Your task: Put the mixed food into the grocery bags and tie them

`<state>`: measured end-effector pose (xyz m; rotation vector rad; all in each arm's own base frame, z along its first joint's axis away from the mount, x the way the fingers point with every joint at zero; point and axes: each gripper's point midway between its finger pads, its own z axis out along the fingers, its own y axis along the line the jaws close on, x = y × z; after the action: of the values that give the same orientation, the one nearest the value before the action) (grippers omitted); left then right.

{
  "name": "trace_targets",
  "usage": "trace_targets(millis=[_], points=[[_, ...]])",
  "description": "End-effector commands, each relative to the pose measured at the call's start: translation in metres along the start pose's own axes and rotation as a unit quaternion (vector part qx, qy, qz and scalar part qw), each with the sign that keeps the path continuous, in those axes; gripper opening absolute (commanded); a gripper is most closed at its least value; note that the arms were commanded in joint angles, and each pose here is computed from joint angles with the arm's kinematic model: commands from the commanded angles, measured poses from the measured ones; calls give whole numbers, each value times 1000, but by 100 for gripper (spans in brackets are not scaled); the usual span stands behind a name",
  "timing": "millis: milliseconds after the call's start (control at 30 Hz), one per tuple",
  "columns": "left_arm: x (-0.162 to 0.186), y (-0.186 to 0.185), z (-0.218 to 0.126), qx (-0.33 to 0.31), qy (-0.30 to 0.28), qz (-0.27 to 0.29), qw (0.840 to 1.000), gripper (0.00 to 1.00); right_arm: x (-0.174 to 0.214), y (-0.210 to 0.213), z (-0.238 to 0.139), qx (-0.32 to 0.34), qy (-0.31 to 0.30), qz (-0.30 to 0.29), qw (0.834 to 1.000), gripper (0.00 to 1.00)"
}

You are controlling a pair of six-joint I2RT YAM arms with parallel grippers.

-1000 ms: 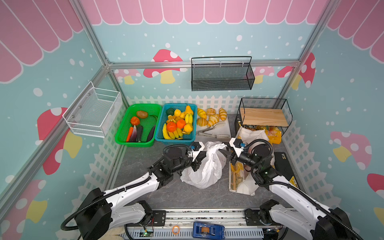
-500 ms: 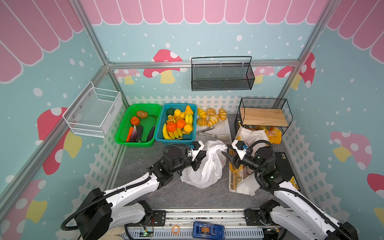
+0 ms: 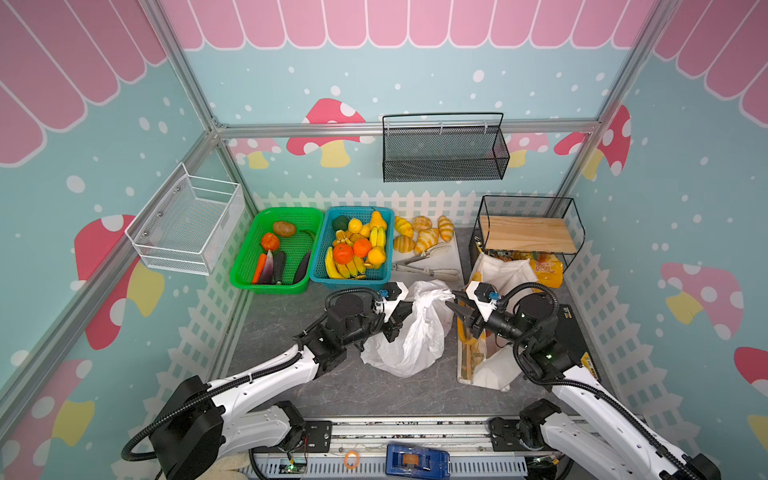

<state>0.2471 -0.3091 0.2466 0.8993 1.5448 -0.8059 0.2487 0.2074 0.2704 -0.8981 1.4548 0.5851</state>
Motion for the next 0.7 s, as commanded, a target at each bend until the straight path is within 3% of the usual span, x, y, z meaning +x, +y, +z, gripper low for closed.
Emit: trace_targets(millis=[0,267,500,667], points=[[-6,-2,-2,6,-8,2,1000,0,-15,1,1,-10,-12,-18,1000,26],[-8,2,-4,-8,-12,-4,1000,0,-15,0,0,-7,-8,-8,1000,0],[-22,10,-19,-42,-22,-67,997,0,3,-12,-5,35,41,48,997,0],[-17,11,-30,-56,-6,-82,995,0,14,-13,-6,44,58,59,996,0]])
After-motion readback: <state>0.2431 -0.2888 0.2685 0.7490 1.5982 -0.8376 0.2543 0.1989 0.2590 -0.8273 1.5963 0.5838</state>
